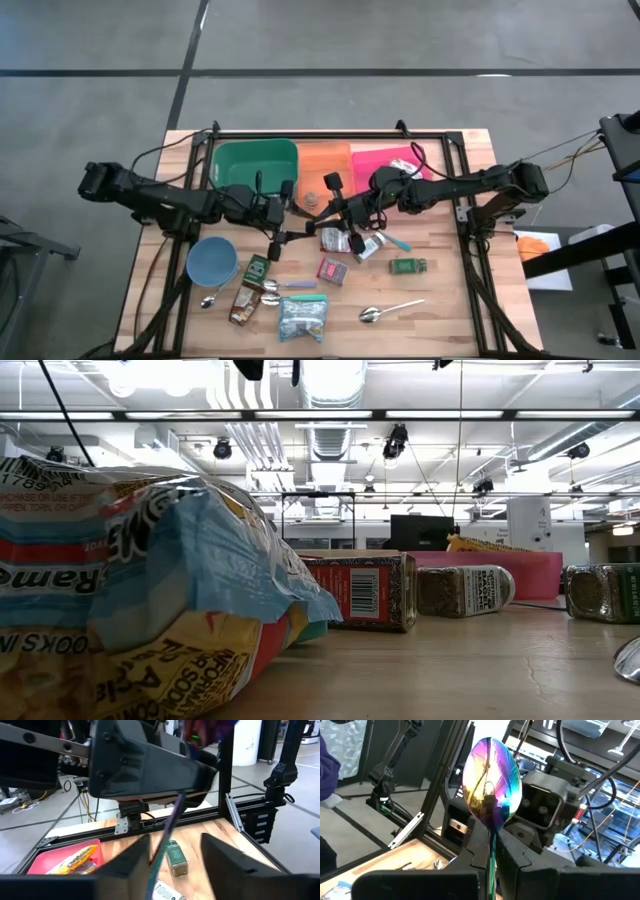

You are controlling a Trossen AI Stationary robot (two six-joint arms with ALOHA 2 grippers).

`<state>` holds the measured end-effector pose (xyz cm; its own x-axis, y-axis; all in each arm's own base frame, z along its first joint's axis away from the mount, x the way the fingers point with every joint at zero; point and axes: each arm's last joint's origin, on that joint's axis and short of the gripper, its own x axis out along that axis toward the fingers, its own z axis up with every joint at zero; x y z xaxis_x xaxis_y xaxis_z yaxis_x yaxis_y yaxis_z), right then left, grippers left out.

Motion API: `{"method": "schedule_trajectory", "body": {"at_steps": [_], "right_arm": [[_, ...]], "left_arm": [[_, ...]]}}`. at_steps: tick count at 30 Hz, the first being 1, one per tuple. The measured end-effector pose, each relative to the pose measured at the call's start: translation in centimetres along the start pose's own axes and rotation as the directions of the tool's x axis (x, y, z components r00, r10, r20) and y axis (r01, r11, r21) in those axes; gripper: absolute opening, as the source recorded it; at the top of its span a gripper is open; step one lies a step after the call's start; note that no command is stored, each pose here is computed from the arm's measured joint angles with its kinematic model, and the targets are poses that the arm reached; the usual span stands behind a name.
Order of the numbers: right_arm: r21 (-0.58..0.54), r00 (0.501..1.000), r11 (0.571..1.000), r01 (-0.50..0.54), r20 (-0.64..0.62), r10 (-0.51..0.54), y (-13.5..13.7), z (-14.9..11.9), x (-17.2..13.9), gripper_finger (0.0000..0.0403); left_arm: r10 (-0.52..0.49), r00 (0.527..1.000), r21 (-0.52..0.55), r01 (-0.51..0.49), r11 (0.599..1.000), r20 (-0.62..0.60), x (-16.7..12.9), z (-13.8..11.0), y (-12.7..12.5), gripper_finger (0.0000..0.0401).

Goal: Pick & Place Food Item
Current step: Put the blue spoon into the green bin

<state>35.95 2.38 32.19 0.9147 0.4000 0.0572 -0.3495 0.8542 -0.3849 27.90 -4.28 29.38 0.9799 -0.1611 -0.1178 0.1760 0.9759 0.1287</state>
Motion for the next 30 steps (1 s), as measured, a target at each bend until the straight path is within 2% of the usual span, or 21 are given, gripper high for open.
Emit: {"method": "schedule_trajectory", "body": {"at_steps": [5, 8, 12, 21, 26, 30], "right_arm": [[0.0, 1.0, 1.0, -0.008, 0.002, 0.008, 0.04, 0.01, 0.01, 0.0011], [0.009, 1.0, 1.0, -0.012, 0.003, 0.012, 0.06, -0.01, 0.0, 0.0011], [0.013, 1.0, 1.0, -0.013, 0.001, 0.013, 0.08, -0.03, 0.0, 0.0011], [0.087, 1.0, 0.996, -0.001, -0.009, 0.001, 0.0, -0.14, -0.03, 0.0018], [0.127, 0.995, 0.988, 0.092, -0.051, -0.086, -0.26, -0.31, -0.05, 0.0081], [0.143, 0.993, 0.985, 0.097, -0.086, -0.086, -0.27, -0.66, -0.11, 0.0152]], "left_arm": [[0.004, 1.0, 0.011, -0.004, 1.0, 0.001, 0.0, 0.01, 0.02, 0.0055], [0.0, 1.0, 0.025, 0.0, 1.0, 0.001, -0.01, 0.02, 0.0, 0.0014], [-0.004, 1.0, 0.028, 0.004, 1.0, 0.001, -0.02, -0.02, -0.01, 0.0009], [-0.009, 0.999, -0.045, 0.008, 0.999, -0.034, 0.01, 0.08, -0.02, 0.0001], [-0.005, 0.997, -0.094, -0.002, 0.996, -0.08, 0.03, 0.6, 0.11, 0.0001], [-0.009, 0.992, -0.111, -0.005, 0.994, -0.124, 0.01, 0.81, 0.13, 0.0001]]}}
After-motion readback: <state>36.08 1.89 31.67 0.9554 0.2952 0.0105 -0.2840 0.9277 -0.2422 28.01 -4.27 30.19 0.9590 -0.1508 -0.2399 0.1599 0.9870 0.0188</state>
